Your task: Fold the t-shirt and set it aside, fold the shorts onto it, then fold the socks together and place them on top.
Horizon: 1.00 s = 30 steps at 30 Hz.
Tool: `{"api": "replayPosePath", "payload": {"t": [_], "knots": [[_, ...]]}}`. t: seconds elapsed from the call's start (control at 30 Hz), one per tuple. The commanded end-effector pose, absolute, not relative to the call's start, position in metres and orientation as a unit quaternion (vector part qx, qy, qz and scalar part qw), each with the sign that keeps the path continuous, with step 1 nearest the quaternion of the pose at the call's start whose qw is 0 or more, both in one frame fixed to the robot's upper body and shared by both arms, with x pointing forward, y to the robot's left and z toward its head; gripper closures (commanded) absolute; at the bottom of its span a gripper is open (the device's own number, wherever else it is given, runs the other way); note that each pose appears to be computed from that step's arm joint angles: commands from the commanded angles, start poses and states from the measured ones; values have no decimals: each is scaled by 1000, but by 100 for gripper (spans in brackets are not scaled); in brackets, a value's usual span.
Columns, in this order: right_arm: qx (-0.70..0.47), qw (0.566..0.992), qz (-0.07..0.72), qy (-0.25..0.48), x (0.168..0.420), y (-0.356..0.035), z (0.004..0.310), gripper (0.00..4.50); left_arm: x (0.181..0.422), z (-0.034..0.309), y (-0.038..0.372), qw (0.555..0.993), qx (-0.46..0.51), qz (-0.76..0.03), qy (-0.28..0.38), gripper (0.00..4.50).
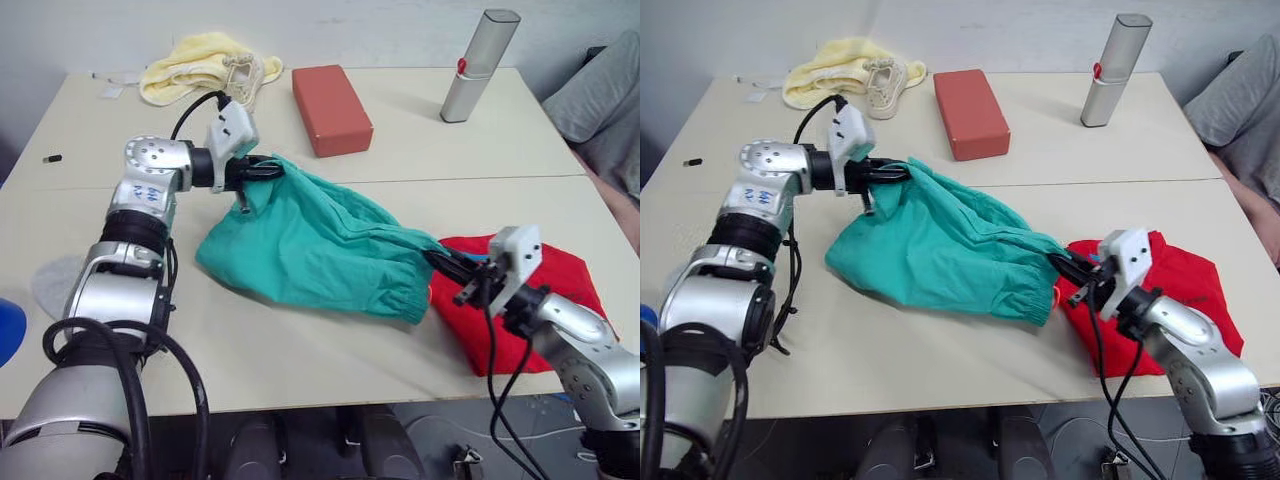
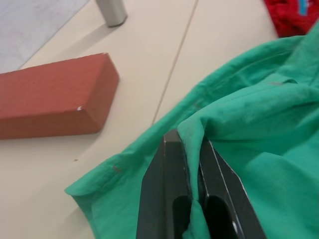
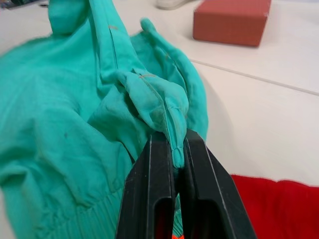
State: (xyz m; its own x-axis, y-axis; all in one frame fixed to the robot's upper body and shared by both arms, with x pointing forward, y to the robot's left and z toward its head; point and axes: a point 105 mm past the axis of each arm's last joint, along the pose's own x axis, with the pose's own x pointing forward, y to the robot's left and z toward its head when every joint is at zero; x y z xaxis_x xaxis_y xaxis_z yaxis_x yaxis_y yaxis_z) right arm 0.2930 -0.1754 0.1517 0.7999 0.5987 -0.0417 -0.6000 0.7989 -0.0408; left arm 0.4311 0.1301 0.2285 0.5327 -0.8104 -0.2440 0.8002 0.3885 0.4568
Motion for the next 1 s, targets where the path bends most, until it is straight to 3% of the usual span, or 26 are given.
{"api": "replayPosePath", "payload": {"t": [0.03,0.13,0.23,0.4,0.53,0.6,0.7,0.8,1.0], "knots": [[-32,955,293,22,296,-178,144,450,445,235,131,862,276,-425,-20,448],[-21,960,279,18,297,-180,142,450,451,231,136,880,257,-399,-10,448],[-16,959,282,-4,296,-180,150,376,452,227,145,891,238,-386,-5,390],[-26,946,318,-54,282,-181,173,206,446,231,167,895,233,-379,-22,236],[-65,952,286,-86,264,-207,188,64,427,252,181,875,225,-419,-94,108],[-93,958,257,-86,257,-220,190,3,416,258,186,860,226,-442,-118,106],[-108,975,191,-16,243,-243,174,0,386,251,202,821,235,-503,-132,72],[-120,979,166,-17,237,-248,174,0,360,224,215,799,248,-539,-97,4],[-117,977,177,-24,240,-232,169,0,331,196,227,803,232,-545,-57,4]]}}
